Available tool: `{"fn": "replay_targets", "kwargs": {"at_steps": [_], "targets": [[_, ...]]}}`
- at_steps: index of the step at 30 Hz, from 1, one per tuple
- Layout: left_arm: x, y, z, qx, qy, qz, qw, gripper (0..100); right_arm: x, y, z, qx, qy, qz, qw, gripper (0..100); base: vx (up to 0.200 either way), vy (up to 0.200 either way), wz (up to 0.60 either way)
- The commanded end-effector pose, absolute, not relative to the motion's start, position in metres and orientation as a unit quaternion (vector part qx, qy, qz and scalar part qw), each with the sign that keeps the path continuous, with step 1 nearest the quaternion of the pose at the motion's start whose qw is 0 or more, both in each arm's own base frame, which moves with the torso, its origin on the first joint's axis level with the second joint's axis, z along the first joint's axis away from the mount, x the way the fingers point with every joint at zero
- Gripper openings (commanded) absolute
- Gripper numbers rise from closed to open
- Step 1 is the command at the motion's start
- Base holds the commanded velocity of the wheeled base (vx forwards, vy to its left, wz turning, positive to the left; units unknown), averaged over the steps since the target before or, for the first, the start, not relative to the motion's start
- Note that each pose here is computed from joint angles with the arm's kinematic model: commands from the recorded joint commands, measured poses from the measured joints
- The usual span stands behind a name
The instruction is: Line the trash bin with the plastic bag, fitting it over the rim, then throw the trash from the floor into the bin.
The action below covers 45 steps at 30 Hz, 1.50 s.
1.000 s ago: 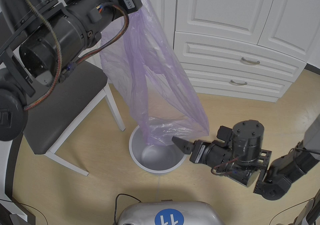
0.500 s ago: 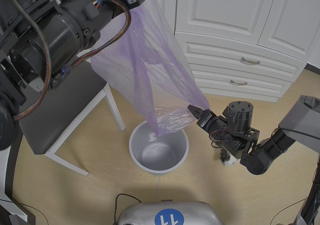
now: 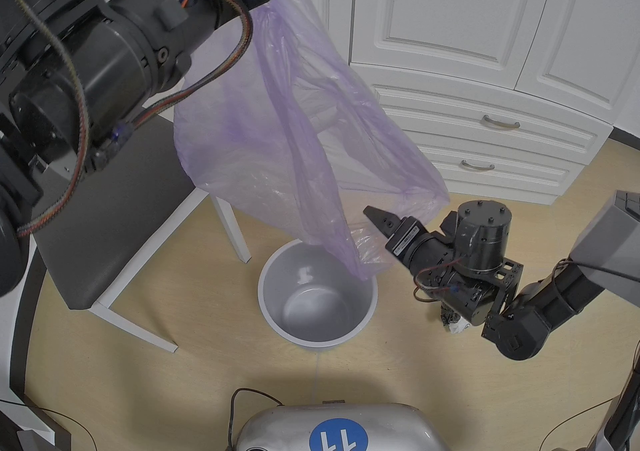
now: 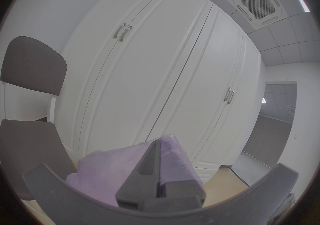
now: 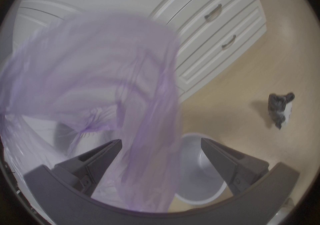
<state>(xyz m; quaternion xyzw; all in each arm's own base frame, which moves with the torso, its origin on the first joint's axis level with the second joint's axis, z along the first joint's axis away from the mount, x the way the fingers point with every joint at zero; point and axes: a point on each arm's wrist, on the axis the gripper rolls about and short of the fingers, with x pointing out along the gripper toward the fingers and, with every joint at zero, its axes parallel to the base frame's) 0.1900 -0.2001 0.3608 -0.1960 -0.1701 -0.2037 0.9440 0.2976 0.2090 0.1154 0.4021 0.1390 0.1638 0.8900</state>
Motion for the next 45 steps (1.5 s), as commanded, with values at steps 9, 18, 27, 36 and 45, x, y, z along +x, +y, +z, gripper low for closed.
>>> {"fn": "replay_targets", "kwargs": {"at_steps": [9, 18, 27, 36, 45], "targets": [[0.193, -0.198, 0.366, -0.204, -0.177, -0.18, 0.946, 0, 0.288, 0.231, 0.09, 0.406, 0.159, 0.182, 0.881, 100, 0.0, 0.0, 0.0], [0.194, -0.198, 0.366, -0.204, -0.177, -0.178, 0.946, 0, 0.288, 0.219, 0.105, 0.412, 0.139, 0.18, 0.882, 100, 0.0, 0.0, 0.0], [0.194, -0.198, 0.367, -0.205, -0.178, -0.178, 0.946, 0, 0.285, 0.223, 0.1, 0.408, 0.149, 0.184, 0.882, 100, 0.0, 0.0, 0.0], [0.194, -0.198, 0.367, -0.205, -0.178, -0.178, 0.946, 0, 0.27, 0.242, 0.093, 0.401, 0.17, 0.205, 0.877, 100, 0.0, 0.0, 0.0], [0.194, -0.198, 0.367, -0.207, -0.179, -0.178, 0.945, 0, 0.264, 0.253, 0.084, 0.399, 0.167, 0.208, 0.878, 100, 0.0, 0.0, 0.0]]}}
